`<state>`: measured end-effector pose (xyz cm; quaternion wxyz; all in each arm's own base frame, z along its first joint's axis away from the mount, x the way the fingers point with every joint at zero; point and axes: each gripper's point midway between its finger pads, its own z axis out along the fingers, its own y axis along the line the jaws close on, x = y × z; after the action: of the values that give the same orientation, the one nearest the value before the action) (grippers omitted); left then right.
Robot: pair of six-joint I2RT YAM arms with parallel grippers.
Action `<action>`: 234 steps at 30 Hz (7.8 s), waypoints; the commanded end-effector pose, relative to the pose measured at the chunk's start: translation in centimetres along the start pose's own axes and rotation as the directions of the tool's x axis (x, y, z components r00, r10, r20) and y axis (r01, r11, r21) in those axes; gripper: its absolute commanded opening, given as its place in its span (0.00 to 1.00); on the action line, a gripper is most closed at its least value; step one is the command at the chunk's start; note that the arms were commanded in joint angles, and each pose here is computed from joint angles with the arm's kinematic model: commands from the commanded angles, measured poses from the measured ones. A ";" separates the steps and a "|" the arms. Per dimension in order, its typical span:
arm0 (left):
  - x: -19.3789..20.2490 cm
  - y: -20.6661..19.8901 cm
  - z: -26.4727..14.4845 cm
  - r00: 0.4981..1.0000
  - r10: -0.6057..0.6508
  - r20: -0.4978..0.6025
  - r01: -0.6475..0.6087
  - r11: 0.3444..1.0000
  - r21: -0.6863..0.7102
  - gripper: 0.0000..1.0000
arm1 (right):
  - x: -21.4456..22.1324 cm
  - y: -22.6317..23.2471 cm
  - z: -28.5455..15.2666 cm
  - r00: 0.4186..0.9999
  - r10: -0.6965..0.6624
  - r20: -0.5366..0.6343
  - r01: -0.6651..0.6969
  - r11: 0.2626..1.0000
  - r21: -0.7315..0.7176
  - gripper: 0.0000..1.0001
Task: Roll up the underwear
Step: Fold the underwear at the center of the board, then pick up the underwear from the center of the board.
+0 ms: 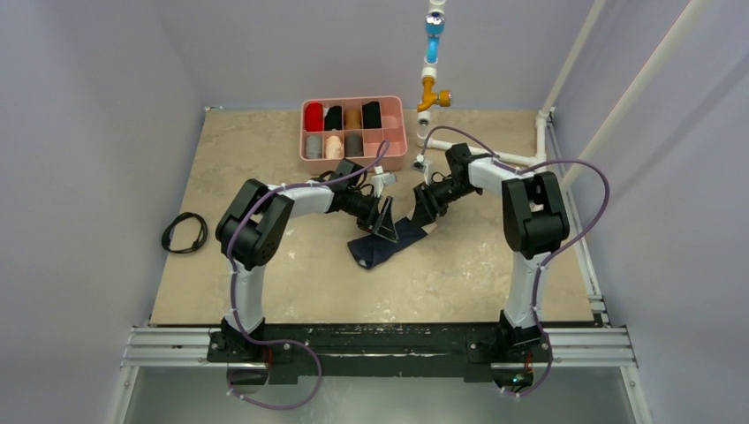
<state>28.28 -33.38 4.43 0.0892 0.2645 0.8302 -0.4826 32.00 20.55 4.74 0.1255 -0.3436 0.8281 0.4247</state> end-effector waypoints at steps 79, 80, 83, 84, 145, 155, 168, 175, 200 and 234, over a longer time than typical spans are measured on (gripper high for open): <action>4.3 6.1 -12.3 0.772 0.177 -0.610 -0.402 0.880 -0.252 0.84 | -0.4 5.9 -8.0 0.949 -0.305 0.077 0.272 0.919 0.286 0.64; 3.7 6.6 -13.0 0.767 0.190 -0.612 -0.432 0.859 -0.275 0.84 | -0.5 5.8 -8.4 0.946 -0.313 0.079 0.275 0.910 0.310 0.66; 1.7 6.5 -14.4 0.773 0.238 -0.588 -0.487 0.816 -0.310 0.85 | -0.5 5.6 -9.1 0.941 -0.328 0.084 0.275 0.885 0.375 0.72; 1.1 6.1 -14.6 0.779 0.260 -0.570 -0.498 0.809 -0.312 0.85 | -0.6 5.5 -9.4 0.938 -0.335 0.089 0.276 0.877 0.395 0.76; 5.3 -2.6 -4.5 0.585 0.508 -0.632 -0.636 0.771 0.031 0.93 | -2.0 3.7 -19.3 0.876 -0.355 0.326 -0.077 0.565 0.821 0.99; 5.2 -6.4 -5.4 0.634 0.577 -0.515 -0.652 0.757 0.046 0.94 | -1.9 3.6 -19.6 0.875 -0.356 0.328 -0.085 0.553 0.829 0.99; -0.6 -4.0 -12.1 0.871 0.467 -0.153 -0.486 0.773 -0.407 1.00 | -0.8 4.7 -14.7 0.906 -0.387 0.170 0.173 0.706 0.687 0.99; -1.6 -0.3 -18.5 0.960 0.281 -0.020 -0.246 0.802 -0.544 1.00 | -2.4 5.0 -10.0 0.849 -0.526 -0.041 0.415 0.618 0.668 0.99; 2.5 3.7 -30.2 0.953 -0.045 0.299 0.208 0.816 -0.540 1.00 | -12.4 12.0 11.0 0.889 -0.440 0.127 0.449 0.892 -0.057 0.97; 1.9 3.3 -30.5 0.954 0.005 0.300 0.168 0.818 -0.550 1.00 | -8.7 4.9 0.6 0.935 -0.276 0.223 0.177 0.908 0.380 0.99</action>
<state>31.56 -5.45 15.68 0.2366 0.1034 0.9327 -0.2517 33.57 26.75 7.04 0.2626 -0.3180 0.8523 0.3215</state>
